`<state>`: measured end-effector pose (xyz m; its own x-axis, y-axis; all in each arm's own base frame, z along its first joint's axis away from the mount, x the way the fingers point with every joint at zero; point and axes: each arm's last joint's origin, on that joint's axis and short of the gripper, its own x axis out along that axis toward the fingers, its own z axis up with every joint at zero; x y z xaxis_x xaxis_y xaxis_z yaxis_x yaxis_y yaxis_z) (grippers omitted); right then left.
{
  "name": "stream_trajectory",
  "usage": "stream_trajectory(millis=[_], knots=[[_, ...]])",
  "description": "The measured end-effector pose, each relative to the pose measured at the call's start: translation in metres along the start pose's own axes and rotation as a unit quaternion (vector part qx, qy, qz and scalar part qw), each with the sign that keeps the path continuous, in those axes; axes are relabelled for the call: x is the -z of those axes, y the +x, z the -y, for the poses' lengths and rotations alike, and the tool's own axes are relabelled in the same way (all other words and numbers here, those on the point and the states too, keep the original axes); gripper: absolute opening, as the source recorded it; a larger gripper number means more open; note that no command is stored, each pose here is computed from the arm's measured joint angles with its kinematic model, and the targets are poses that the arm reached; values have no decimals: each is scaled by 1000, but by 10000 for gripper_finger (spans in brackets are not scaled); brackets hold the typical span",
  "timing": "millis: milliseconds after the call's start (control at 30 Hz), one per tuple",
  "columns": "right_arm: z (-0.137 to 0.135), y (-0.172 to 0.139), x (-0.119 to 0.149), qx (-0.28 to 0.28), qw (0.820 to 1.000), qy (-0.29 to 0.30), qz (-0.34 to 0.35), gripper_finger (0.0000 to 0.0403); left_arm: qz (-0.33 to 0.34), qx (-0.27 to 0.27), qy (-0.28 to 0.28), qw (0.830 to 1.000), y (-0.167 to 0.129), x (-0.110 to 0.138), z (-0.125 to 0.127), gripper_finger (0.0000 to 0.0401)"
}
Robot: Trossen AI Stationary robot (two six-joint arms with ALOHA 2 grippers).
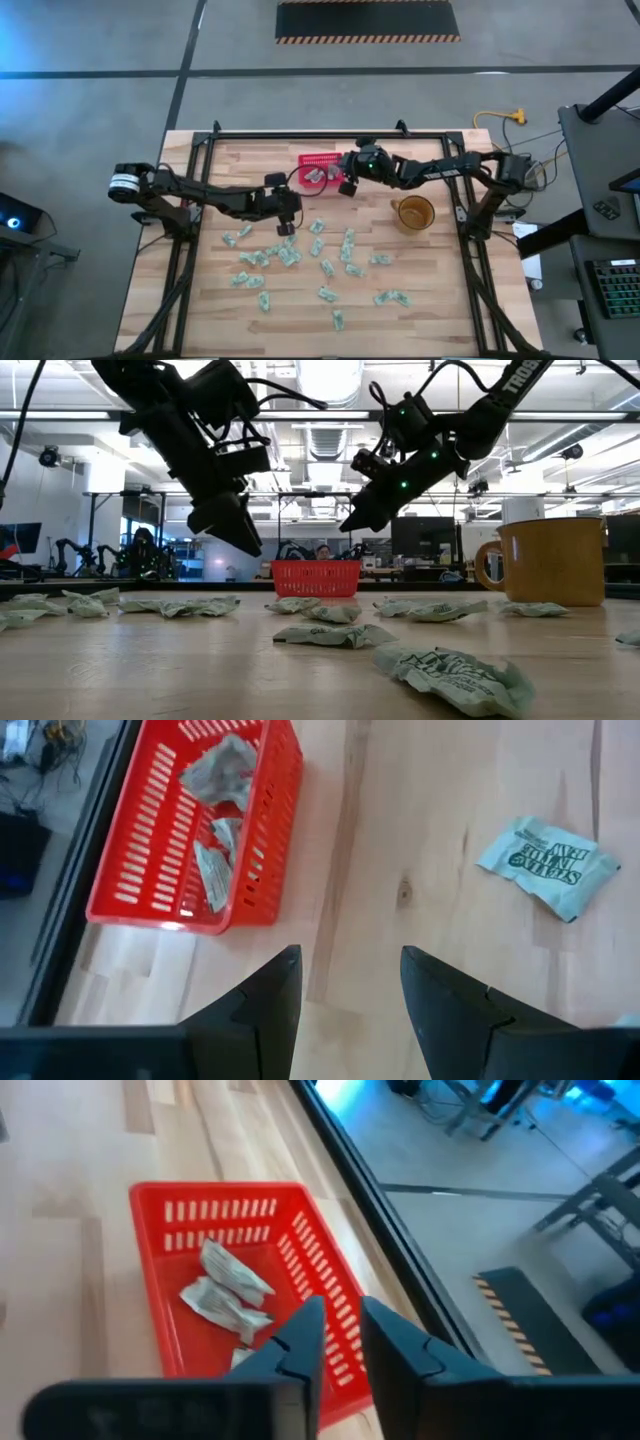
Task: Pick and place Stevia / Truvia into bins
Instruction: Put the white stevia packet into the red bin
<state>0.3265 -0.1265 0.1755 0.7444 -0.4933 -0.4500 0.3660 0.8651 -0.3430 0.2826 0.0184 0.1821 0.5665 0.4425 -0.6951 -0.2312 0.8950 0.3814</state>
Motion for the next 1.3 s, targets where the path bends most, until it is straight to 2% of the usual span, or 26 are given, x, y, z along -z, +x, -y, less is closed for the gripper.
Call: stream_trajectory(millis=[200, 400, 567, 767, 900, 1067, 1300], knots=[[0, -7, -6, -3, 1000, -2, 6, 111, -38, 34, -42, 998, 0, 8, 3, 155], [-13, -29, -15, -36, 999, -25, -13, 127, -88, 94, -103, 986, 6, 18, 10, 155], [-25, -55, -21, -72, 995, -51, -42, 124, -110, 166, -109, 974, 11, 21, 19, 155], [-36, -87, -30, -107, 991, -60, -54, 116, -109, 176, -110, 972, 12, 21, 20, 155], [-44, -105, -31, -130, 988, -55, -69, 113, -82, 196, -117, 970, 12, 16, 23, 155], [-58, -123, -28, -159, 981, -58, -96, 116, -51, 250, -122, 959, 13, 19, 30, 155], [-78, -134, -25, -190, 973, -80, -102, 108, -78, 243, -130, 958, 16, 34, 31, 155]])
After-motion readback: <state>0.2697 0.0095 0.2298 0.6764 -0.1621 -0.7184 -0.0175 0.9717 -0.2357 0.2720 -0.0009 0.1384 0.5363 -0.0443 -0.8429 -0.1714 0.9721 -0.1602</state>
